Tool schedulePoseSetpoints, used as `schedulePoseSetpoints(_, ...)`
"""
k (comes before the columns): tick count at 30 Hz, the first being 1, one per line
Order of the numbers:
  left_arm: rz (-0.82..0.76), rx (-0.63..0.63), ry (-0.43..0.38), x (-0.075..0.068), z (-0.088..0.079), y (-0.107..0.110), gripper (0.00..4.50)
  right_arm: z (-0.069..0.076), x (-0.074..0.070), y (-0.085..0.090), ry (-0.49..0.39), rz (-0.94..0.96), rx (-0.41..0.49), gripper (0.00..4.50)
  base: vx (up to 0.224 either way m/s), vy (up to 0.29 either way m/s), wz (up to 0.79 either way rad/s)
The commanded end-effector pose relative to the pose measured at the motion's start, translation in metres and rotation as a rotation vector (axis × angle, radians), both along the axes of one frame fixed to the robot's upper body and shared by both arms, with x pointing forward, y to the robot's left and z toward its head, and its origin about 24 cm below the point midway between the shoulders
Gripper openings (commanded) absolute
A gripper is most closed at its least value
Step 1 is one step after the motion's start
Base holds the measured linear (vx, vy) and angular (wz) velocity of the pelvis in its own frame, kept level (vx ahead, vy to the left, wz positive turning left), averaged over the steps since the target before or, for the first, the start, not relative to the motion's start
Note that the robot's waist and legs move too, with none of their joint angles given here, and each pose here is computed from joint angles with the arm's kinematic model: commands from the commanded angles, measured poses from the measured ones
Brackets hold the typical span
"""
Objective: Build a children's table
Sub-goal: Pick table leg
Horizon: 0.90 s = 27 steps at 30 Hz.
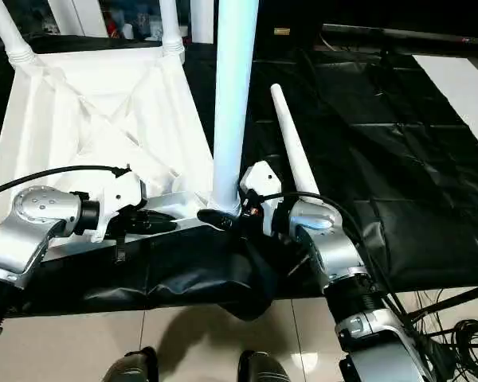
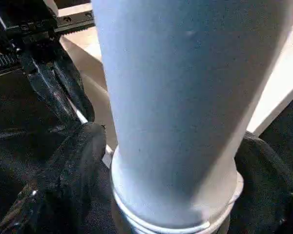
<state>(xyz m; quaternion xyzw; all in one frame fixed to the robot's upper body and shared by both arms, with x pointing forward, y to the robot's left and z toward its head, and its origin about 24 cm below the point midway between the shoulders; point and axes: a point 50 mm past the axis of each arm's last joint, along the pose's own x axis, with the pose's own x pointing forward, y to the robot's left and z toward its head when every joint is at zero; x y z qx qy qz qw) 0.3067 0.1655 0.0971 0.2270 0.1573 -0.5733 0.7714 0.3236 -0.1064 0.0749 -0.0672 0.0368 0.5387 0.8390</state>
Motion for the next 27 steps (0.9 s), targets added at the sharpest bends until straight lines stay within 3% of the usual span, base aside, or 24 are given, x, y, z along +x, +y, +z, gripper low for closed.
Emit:
schedulePoseSetpoints(1, -0.063, -0.079, -0.009, -0.003, 0.002, -0.011, 0.00, -0.001, 0.000, 0.003, -0.006, 0.032, -0.015, 3.58, 0.000, 0.000, 0.00)
schedulePoseSetpoints(9, -0.059, -0.074, -0.010, -0.001, 0.003, -0.010, 0.00, -0.002, 0.001, 0.003, -0.006, 0.030, -0.015, 2.89, 0.000, 0.000, 0.00)
schedulePoseSetpoints(18, -0.019, -0.056, -0.003, 0.001, -0.002, -0.007, 0.00, -0.015, 0.000, 0.004, 0.018, -0.007, -0.034, 2.75, 0.000, 0.000, 0.00)
schedulePoseSetpoints(23, 0.161, 0.013, -0.019, 0.014, -0.014, -0.004, 0.00, -0.034, 0.004, 0.007, 0.093, -0.202, -0.034, 2.74, 0.000, 0.000, 0.00)
schedulePoseSetpoints(27, 0.388, -0.031, -0.023, 0.033, -0.017, -0.022, 0.00, -0.051, 0.012, 0.025, 0.198, -0.483, 0.003, 2.74, -0.030, 0.000, -0.02)
